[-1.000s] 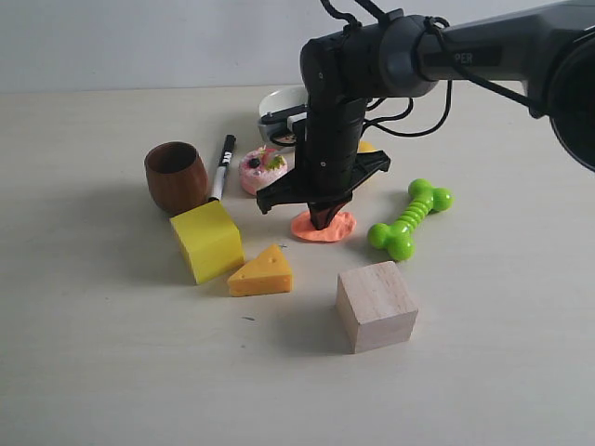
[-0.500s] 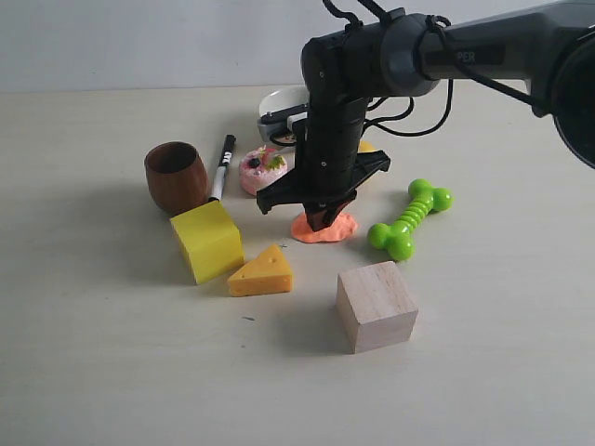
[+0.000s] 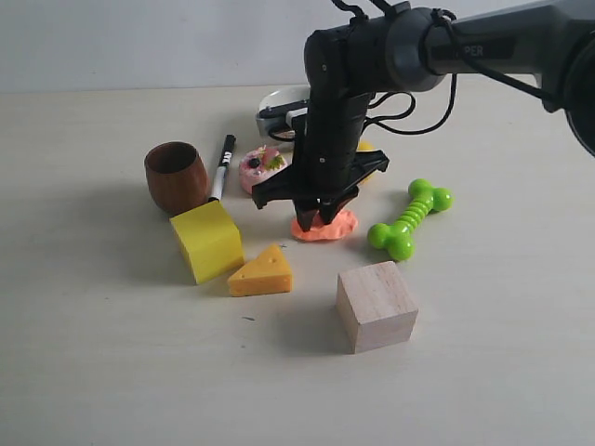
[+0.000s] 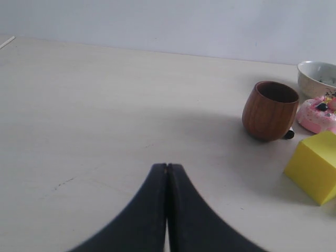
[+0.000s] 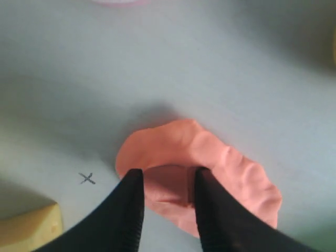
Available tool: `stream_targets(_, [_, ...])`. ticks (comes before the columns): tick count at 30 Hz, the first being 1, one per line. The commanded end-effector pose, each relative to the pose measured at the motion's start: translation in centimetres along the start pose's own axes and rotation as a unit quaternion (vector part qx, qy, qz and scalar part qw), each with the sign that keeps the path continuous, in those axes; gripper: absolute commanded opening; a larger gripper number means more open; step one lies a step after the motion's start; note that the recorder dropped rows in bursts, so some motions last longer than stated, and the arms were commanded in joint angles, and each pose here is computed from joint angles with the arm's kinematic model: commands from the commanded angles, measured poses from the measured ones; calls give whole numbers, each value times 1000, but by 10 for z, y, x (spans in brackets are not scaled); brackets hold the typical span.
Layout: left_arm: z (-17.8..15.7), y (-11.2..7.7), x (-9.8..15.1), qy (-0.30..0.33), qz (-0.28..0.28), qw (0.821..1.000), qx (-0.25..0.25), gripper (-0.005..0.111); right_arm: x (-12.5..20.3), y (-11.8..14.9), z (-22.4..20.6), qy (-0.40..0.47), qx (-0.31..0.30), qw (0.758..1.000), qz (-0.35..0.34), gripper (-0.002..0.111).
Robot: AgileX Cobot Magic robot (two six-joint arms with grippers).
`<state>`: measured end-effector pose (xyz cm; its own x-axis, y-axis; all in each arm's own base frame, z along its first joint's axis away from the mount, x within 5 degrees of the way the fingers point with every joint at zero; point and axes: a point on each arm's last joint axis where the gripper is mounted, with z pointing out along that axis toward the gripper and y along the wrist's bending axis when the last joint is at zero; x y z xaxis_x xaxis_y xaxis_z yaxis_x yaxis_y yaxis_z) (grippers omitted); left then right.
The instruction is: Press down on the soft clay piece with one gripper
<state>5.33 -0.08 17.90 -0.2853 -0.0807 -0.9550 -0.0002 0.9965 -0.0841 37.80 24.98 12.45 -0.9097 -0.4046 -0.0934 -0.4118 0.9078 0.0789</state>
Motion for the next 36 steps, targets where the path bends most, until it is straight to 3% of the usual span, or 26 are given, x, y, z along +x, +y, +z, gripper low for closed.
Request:
stream_targets(1, [-1,-1,-2,-7,-2,1000,5,0,-2,0,-14,-23,0,1000,-8,34])
stream_targets(9, [-1,-1,-2,-7,-2,1000,5,0,-3,0,-13,-26,0,1000,-7,30])
stream_targets(17, [-1,-1,-2,-7,-2,1000,5,0,-2,0,-5,-17,-1,1000,-16,0])
stream_targets(36, [-1,-1,-2,-7,-2,1000,5,0,-3,-3,10,-17,14,999,-25,0])
